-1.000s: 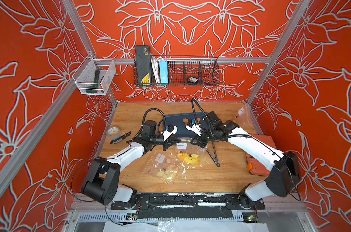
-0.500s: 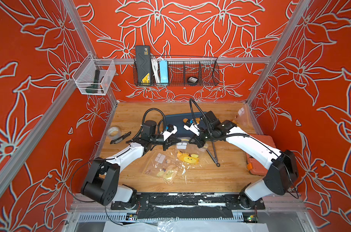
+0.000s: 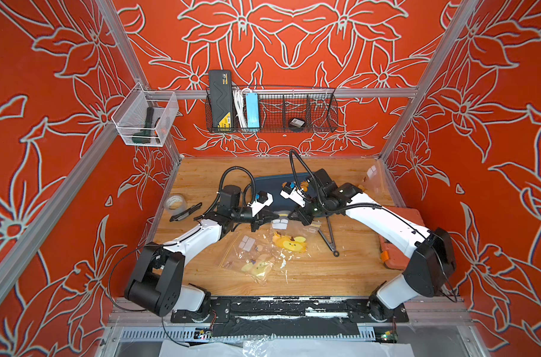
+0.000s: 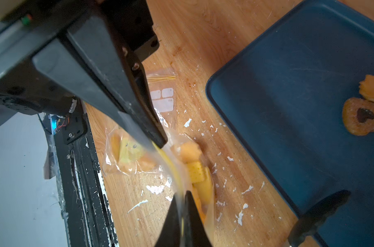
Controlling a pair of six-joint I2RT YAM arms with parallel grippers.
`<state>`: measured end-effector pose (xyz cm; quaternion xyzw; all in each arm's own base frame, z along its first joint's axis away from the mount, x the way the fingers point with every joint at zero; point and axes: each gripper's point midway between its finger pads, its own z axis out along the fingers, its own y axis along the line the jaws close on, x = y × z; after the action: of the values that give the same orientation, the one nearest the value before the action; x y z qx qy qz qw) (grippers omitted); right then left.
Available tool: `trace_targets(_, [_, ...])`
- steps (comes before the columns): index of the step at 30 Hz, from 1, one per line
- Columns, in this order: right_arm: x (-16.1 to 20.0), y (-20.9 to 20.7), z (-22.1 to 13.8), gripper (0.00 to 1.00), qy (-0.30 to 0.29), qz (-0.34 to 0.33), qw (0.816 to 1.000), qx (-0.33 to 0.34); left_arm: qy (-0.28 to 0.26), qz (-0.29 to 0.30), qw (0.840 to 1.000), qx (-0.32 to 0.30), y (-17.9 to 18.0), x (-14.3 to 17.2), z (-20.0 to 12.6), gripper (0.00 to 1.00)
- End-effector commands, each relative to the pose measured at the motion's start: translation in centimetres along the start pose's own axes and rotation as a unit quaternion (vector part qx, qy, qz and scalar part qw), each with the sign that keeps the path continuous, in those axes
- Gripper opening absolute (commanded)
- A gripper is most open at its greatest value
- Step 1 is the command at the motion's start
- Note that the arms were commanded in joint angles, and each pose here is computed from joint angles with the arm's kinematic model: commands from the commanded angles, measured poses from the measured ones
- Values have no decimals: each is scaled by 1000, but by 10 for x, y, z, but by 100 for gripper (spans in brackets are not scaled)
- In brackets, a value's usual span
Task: Put the cookies into a resealable bag to prevent moisture
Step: Close the ziploc bag at the center of the board.
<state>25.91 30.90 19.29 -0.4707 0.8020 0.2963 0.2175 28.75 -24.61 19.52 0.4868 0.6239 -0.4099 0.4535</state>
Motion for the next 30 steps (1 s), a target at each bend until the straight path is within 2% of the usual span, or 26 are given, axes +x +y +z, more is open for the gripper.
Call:
trace_targets(1, [-13,5,1,19,-16,-20,1000,-8,-14,28,999,7,-4,-16,-3,0])
trace_targets(3, [-15,10,1,2,-17,-23,999,-21,-14,28,999,6,-4,-15,-3,0])
trace_targets(4, [-15,11,1,2,-15,-24,999,-27,-14,28,1000,6,-4,-15,-3,0])
trace_targets(5, [-16,12,2,13,-16,-25,999,-29,-14,27,1000,6,-4,-15,-3,0])
trace_targets(6, [-17,12,2,18,-17,-27,999,-26,-14,29,999,6,-4,-16,-3,0])
trace_targets(8, [-19,13,3,0,-17,-27,999,-27,-14,28,999,6,-4,-15,-3,0])
trace_targets(9, [-19,13,4,0,-16,-26,999,-27,-14,28,999,6,-4,-15,-3,0])
trace_targets(10, [-19,12,4,5,-17,-27,999,-27,-14,27,1000,6,-3,-15,-3,0])
trace_targets(11, [-19,12,4,16,-20,-27,999,-25,-14,28,999,6,-3,-16,-3,0])
trace_targets(12, [-20,11,4,16,-24,-26,999,-21,-14,27,1000,6,-3,-15,-3,0])
trace_targets(13, [-20,11,4,0,-25,-26,999,-21,-14,27,1000,6,-3,-15,-3,0])
trace_targets(15, [-18,11,4,0,-18,-24,999,-19,-14,28,1000,5,-3,-15,-3,0])
trace_targets(17, [-15,6,3,26,-14,-23,1000,-4,-13,28,1000,2,-2,-15,-4,0])
trace_targets(19, [-11,0,-2,30,-15,-21,999,26,-11,28,1000,-3,-1,-15,-4,0])
trace_targets(21, [-4,-5,-8,48,-10,-15,999,48,-10,28,1000,-7,0,-15,-4,0])
trace_targets(22, [0,-5,-11,52,-5,-15,998,55,-10,29,999,-9,0,-15,-4,0])
trace_targets(23, [4,-5,-14,52,-2,-16,998,62,-9,29,999,-11,1,-15,-5,0])
trace_targets(24, [8,-5,-16,48,-2,-15,998,67,-9,29,999,-12,2,-14,-5,0])
trace_targets(25, [12,-4,-18,40,-2,-14,998,66,-9,29,999,-12,2,-15,-5,0])
trace_targets(26, [15,-2,-19,26,0,-13,998,65,-9,27,1000,-11,2,-14,-4,0])
trace_targets(27, [19,-2,-20,0,2,-12,998,69,-9,27,1000,-12,2,-14,-4,0])
trace_targets(30, [28,-3,-23,0,6,-7,997,77,-8,27,999,-15,3,-14,-5,0])
